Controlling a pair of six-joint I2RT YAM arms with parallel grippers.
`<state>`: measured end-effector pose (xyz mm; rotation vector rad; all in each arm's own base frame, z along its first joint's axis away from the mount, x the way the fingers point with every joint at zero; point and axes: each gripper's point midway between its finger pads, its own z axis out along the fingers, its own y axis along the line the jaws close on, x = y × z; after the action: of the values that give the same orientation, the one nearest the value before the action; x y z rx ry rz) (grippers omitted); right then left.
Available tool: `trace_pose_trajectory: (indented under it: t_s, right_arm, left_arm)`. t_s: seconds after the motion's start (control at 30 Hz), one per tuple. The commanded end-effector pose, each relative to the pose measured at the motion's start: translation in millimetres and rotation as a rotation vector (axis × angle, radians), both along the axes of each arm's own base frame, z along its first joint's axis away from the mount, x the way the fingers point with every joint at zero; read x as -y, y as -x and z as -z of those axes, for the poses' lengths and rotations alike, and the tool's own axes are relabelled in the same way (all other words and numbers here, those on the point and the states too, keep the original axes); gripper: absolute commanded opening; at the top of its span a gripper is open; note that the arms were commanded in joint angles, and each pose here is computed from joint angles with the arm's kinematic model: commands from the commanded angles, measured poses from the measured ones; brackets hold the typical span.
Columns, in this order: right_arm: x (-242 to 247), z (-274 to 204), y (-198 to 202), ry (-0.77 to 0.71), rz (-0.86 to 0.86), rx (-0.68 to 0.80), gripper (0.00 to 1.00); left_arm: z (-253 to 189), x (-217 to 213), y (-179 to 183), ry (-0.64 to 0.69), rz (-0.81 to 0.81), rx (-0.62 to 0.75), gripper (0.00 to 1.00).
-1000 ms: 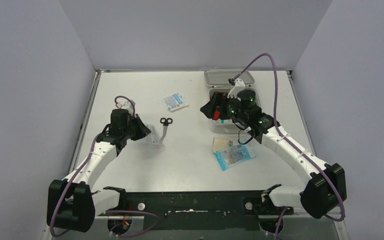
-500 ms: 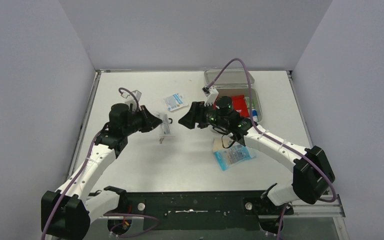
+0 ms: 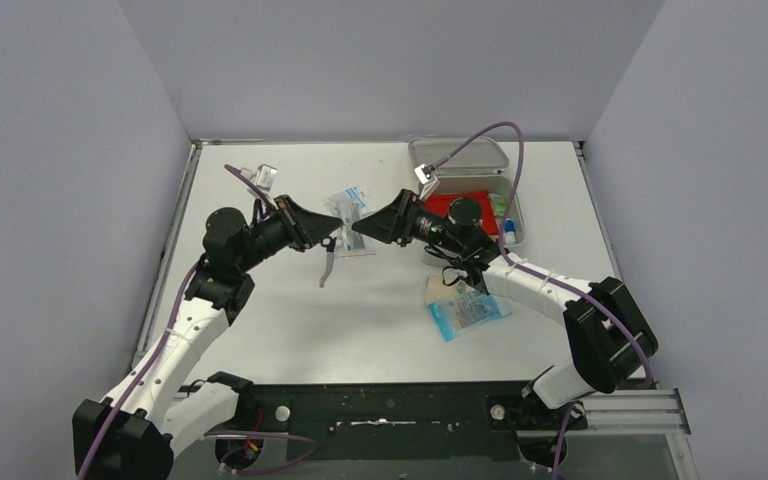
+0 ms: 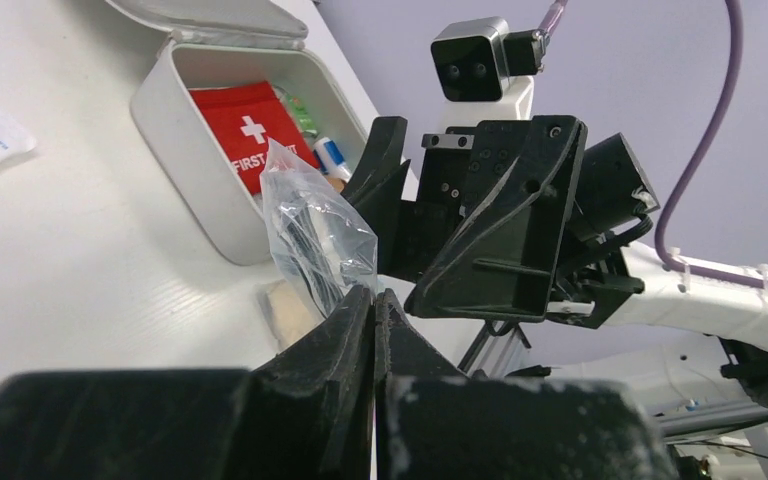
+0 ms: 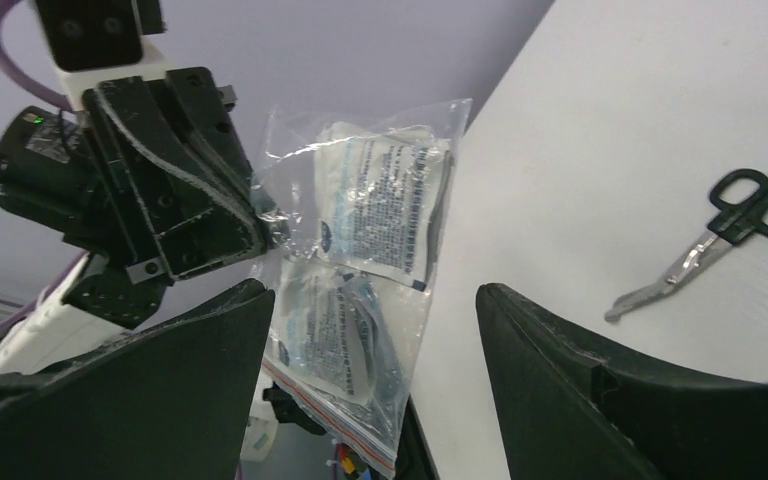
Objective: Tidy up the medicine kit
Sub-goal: Pick up the medical item at the center of the board.
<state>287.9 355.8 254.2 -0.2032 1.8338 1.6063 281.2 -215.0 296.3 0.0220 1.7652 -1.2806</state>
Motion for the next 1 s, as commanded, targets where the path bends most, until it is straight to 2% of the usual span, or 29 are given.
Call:
trace_pose_trajectory:
  t_s: [0.0,0.13,0.23,0.3,0.43,0.5,0.63,0.83,0.87,0.9,0.93,0.97]
  right_arm:
    - [-1,-49,11,-0.166,-0.052,0.102,0.75]
    - [1,-58,13,-0.205,-0.056,0.105,0.59]
    - [7,-59,8,-0.212,-0.028,0.1,0.36]
    - [13,-57,4,-0.208,0.002,0.098,0.24]
    - [21,-49,-5,-0.157,0.051,0.106,0.07]
    - [24,-47,-8,-0.137,0.062,0.111,0.02]
    - [37,-40,-21,-0.059,0.12,0.136,0.01]
    - [83,-25,-47,0.101,0.242,0.179,0.01]
    - [91,-22,-52,0.135,0.262,0.192,0.01]
    - [100,-17,-58,0.181,0.279,0.206,0.01]
    - [109,-14,-63,0.218,0.299,0.209,0.01]
    - [118,-9,-68,0.255,0.312,0.211,0.01]
  left_arm:
    - [-52,5,10,0.095,0.045,0.132,0.0]
    - [-44,4,5,0.086,0.026,0.112,0.0]
    - [-34,3,1,0.068,0.009,0.086,0.0]
    - [-25,0,-4,0.03,-0.015,0.07,0.0]
    - [-5,-7,-12,-0.062,-0.067,0.045,0.0]
    - [3,-9,-14,-0.083,-0.079,0.028,0.0]
    - [17,-16,-21,-0.136,-0.123,-0.001,0.27]
    - [35,-26,-28,-0.245,-0.162,-0.002,0.51]
    - [45,-29,-27,-0.278,-0.17,-0.023,0.58]
    - [51,-32,-28,-0.302,-0.176,-0.033,0.9]
    - [57,-34,-28,-0.322,-0.177,-0.041,0.96]
    - [62,-35,-29,-0.343,-0.179,-0.044,0.97]
